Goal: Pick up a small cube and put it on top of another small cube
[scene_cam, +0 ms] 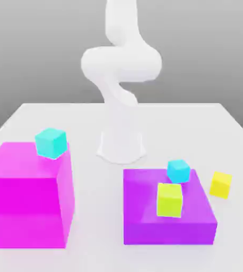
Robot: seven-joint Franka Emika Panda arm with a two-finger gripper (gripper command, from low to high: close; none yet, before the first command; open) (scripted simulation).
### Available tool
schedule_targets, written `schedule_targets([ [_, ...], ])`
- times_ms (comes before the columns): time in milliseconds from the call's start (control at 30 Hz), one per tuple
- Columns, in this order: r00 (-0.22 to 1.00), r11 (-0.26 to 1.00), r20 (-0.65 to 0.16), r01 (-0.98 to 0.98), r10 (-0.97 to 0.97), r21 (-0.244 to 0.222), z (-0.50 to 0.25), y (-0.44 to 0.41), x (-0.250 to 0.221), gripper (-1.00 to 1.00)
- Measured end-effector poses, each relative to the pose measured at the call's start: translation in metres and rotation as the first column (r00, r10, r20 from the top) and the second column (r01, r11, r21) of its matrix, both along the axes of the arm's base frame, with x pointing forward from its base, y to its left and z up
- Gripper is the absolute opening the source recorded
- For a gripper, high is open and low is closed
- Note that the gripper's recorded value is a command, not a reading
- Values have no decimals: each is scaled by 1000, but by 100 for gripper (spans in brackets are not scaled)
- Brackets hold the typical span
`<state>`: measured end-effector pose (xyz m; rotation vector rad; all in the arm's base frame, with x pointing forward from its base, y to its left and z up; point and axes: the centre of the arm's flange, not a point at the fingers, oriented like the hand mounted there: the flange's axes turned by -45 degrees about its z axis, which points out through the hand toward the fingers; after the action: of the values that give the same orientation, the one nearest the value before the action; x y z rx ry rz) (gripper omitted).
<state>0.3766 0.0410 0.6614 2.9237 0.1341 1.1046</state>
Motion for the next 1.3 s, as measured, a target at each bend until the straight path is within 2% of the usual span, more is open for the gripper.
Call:
schedule_targets([
  [167,963,970,-182,-219,199,-101,-124,94,33,0],
  [333,852,881,-361,-452,380,-141,-249,174,13,0],
  [467,704,762,-498,-636,506,-125,-346,224,-38,0],
  [633,460,562,-632,-826,623,-47,-443,261,-134,0],
  [700,394,511,-654,-859,646,-12,-461,267,-159,0],
  [967,355,521,-662,-851,660,63,-486,269,-163,0],
  [1133,346,523,-666,-849,661,77,-501,270,-164,0],
  [1300,351,525,-670,-848,654,68,-515,268,-164,0],
])
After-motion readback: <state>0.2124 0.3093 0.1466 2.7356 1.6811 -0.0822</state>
